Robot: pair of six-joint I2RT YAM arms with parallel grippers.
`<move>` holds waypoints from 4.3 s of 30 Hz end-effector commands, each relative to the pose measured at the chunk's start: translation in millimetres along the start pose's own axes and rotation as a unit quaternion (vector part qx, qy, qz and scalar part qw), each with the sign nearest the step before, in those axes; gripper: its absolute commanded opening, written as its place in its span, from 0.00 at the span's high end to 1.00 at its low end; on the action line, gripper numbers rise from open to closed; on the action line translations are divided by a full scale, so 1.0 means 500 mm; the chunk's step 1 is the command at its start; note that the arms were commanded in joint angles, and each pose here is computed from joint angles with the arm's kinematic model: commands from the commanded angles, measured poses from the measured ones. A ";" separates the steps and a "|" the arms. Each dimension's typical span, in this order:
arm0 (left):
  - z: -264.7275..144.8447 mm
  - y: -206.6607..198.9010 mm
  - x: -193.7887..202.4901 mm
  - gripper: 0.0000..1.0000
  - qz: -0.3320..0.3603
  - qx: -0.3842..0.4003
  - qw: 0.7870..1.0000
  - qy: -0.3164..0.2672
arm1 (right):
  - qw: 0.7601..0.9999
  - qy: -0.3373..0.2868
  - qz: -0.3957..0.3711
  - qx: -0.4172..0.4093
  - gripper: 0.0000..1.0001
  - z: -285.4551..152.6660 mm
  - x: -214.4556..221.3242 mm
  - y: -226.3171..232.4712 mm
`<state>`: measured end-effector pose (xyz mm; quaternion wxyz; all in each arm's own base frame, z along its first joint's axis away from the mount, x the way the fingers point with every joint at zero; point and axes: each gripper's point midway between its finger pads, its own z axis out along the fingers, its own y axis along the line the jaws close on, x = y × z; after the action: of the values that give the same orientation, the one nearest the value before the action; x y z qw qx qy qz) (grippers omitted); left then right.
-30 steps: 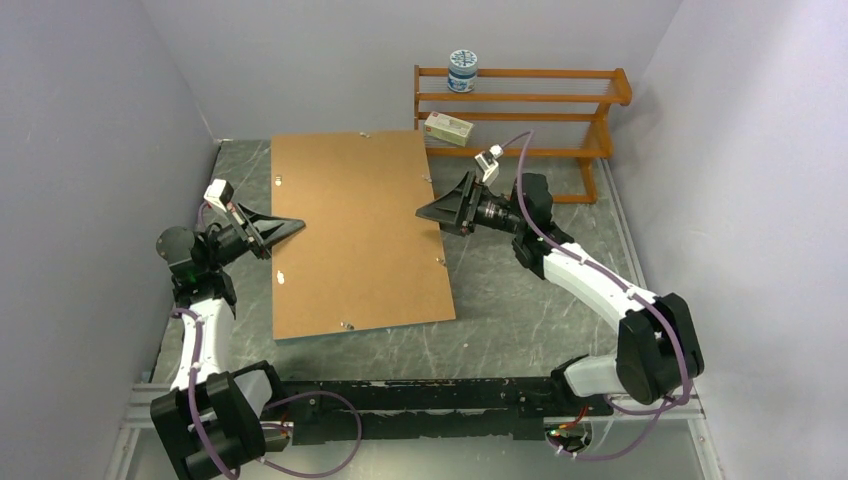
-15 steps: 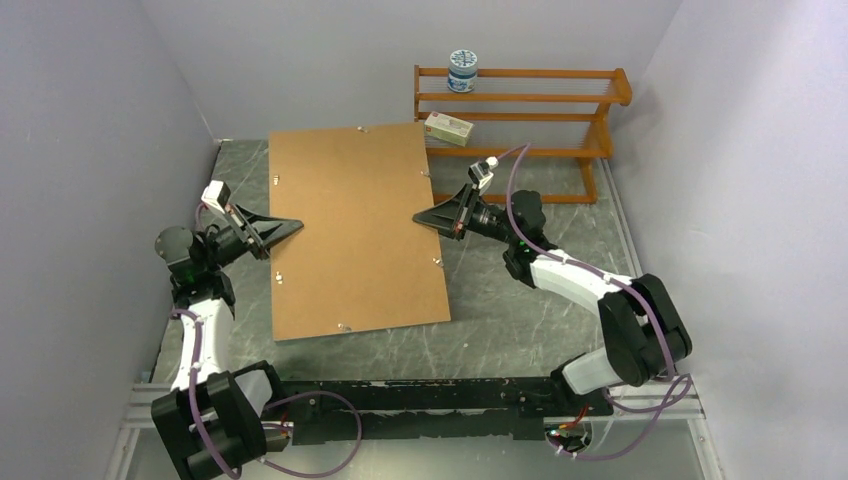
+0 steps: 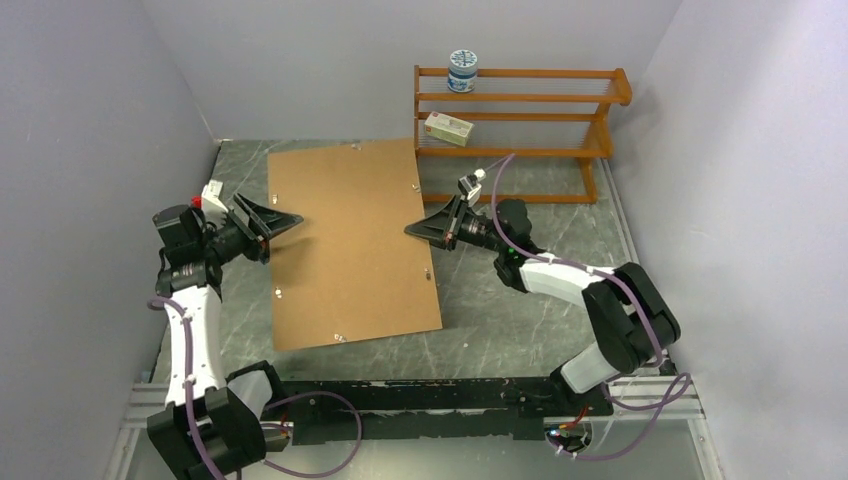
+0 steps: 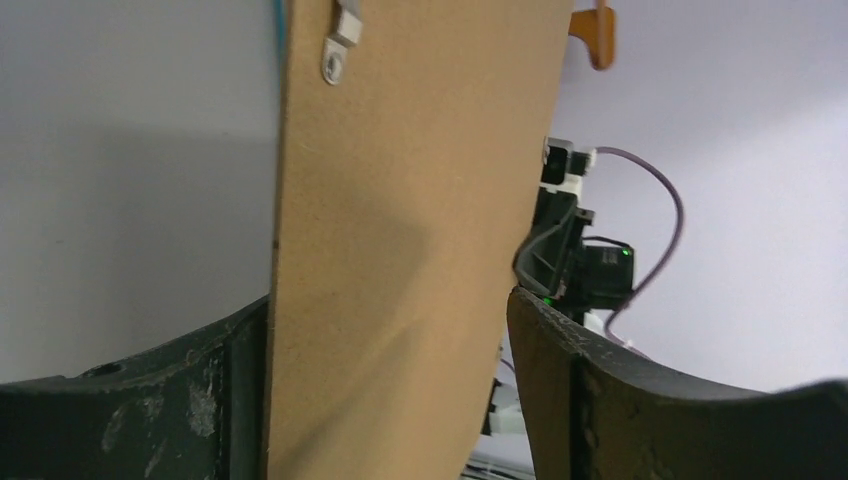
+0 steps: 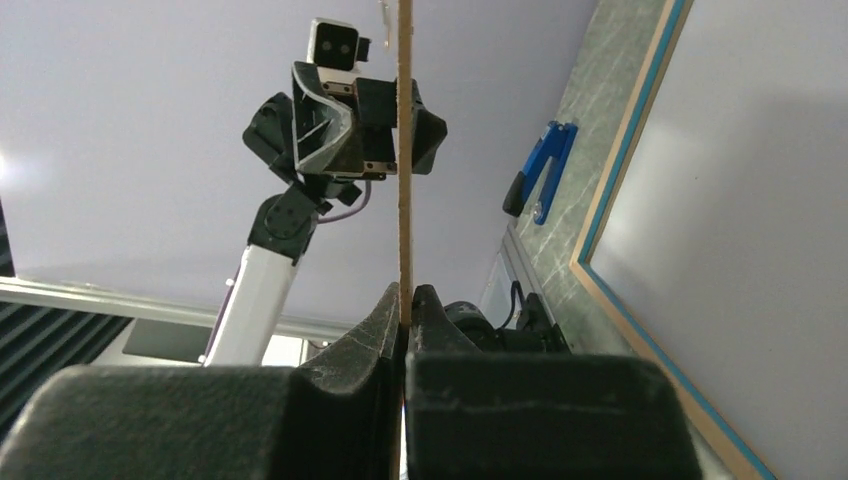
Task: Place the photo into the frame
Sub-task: Place the photo frame item in the photo frame.
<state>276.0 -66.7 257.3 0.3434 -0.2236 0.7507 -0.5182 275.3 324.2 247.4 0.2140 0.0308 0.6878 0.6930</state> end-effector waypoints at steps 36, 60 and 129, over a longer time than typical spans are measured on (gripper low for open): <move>-0.039 0.371 -0.113 0.25 -0.044 -0.359 0.914 -0.186 | 0.999 -0.001 -0.001 0.046 1.00 0.128 -0.037 -0.220; -0.031 0.461 -0.087 0.34 -0.066 -0.393 0.901 -0.169 | 0.998 -0.001 -0.019 0.053 1.00 0.190 -0.092 -0.281; -0.023 0.349 -0.120 0.25 -0.032 -0.382 0.921 -0.068 | 0.951 0.046 -0.074 0.297 0.14 0.142 -0.118 -0.368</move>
<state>312.6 44.8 109.5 0.2625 -0.4078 0.8531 -0.1925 387.9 376.6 65.9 0.1760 0.0237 0.8540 0.4889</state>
